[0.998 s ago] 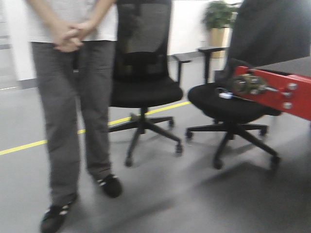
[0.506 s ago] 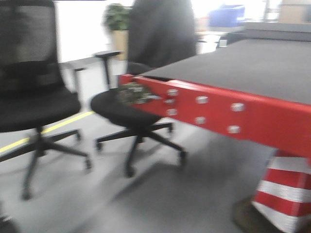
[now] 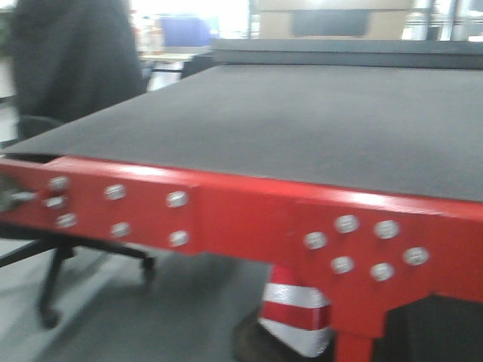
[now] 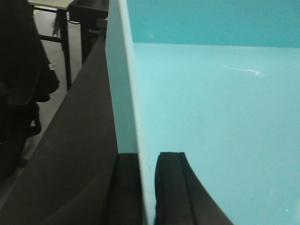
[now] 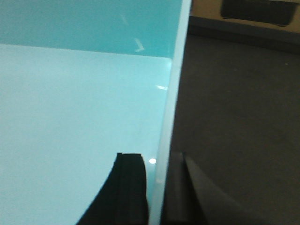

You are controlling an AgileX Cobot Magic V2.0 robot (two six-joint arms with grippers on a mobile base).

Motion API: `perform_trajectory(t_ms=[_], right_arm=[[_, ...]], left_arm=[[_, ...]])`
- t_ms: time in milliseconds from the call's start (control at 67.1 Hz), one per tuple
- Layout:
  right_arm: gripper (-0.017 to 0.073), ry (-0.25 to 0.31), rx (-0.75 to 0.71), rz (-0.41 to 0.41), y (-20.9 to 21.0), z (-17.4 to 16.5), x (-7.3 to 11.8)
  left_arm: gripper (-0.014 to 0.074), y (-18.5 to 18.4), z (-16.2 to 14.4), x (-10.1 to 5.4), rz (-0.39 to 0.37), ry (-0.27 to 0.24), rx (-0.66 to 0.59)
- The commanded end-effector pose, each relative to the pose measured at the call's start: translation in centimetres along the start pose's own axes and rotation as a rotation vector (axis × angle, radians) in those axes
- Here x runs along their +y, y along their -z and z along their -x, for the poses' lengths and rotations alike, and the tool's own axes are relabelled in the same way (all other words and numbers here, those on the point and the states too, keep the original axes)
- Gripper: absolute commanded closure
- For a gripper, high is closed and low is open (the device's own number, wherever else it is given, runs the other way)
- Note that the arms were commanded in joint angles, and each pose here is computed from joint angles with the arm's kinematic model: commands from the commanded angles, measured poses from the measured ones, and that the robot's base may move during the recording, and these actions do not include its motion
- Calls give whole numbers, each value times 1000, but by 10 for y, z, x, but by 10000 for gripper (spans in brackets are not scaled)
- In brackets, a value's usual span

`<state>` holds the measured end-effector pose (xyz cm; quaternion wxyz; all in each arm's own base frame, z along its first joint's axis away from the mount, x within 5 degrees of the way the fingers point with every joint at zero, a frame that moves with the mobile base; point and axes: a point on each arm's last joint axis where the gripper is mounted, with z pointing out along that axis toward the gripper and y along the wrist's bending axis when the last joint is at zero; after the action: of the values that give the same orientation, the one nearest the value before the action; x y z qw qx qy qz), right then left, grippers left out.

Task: Fetch blue bin and place on conveyor start
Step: 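Drive up to the grey conveyor table holding the bin in both grippers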

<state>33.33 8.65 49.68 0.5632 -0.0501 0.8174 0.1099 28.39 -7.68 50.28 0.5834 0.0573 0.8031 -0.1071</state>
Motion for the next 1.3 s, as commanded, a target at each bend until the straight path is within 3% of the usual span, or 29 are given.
perform_trajectory(t_ms=[0,1281], right_arm=[[712,16,-92,9,6,11,0],[712,16,-96,9,6,11,1]], left_arm=[[705,10,8,-4,-35,22,-54],[705,10,8,-4,-35,22,-54]])
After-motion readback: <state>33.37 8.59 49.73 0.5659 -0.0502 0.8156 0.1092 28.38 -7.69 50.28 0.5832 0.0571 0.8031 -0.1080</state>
